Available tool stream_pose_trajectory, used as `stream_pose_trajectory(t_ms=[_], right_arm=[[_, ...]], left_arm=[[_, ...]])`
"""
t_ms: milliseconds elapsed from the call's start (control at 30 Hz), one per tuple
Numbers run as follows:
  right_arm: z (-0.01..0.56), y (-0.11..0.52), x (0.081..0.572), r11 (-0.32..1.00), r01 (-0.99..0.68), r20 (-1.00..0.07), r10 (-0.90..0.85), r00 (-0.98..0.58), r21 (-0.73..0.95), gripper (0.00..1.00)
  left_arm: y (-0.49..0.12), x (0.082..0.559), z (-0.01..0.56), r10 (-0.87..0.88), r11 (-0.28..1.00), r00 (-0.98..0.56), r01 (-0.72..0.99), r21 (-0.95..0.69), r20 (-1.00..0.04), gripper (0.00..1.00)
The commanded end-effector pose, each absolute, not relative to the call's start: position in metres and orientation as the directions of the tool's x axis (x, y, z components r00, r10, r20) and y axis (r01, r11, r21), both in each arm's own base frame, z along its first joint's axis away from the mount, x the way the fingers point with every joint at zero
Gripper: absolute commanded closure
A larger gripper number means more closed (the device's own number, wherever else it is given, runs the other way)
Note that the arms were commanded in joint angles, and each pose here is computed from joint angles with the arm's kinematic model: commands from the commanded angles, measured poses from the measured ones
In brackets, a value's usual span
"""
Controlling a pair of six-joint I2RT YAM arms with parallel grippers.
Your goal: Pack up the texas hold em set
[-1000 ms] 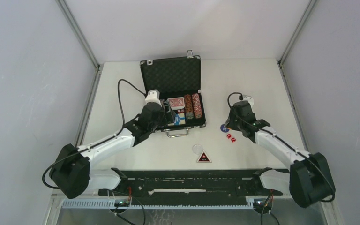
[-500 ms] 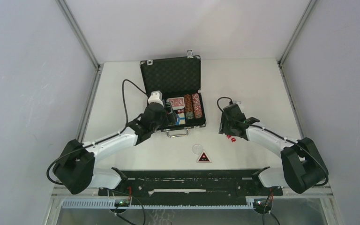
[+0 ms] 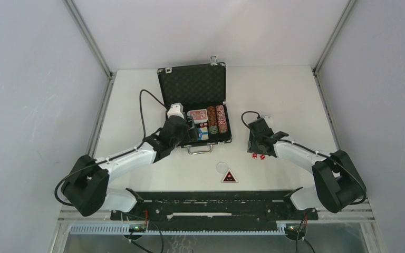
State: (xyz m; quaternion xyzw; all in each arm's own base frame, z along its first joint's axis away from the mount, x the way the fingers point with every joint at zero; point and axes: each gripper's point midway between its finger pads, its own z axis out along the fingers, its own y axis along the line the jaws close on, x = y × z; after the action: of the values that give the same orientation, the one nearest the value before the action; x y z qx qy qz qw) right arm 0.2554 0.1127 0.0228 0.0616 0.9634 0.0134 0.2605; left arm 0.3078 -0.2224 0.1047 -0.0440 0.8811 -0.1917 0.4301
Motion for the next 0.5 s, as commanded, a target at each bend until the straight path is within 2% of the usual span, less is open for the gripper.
stream_pose_trajectory(t_ms=[0,267,467], right_arm=[[0.033,0.114,0.261,0.989,0.128,-0.535,0.146,-0.832,0.071,0.45],[0.032,0.129,0.252,0.995,0.066,-0.533,0.092,-0.841,0.068,0.45],[0.021,0.130,0.244,0.993,0.101,-0.506,0.118,-0.854,0.060,0.46]], left_arm=[[-0.226,0.315,0.123,-0.254,0.917,-0.589,0.107,-0.385,-0.767,0.27],[-0.228,0.314,0.123,-0.256,0.913,-0.592,0.113,-0.393,-0.764,0.27],[-0.229,0.313,0.124,-0.258,0.910,-0.593,0.117,-0.398,-0.763,0.27]])
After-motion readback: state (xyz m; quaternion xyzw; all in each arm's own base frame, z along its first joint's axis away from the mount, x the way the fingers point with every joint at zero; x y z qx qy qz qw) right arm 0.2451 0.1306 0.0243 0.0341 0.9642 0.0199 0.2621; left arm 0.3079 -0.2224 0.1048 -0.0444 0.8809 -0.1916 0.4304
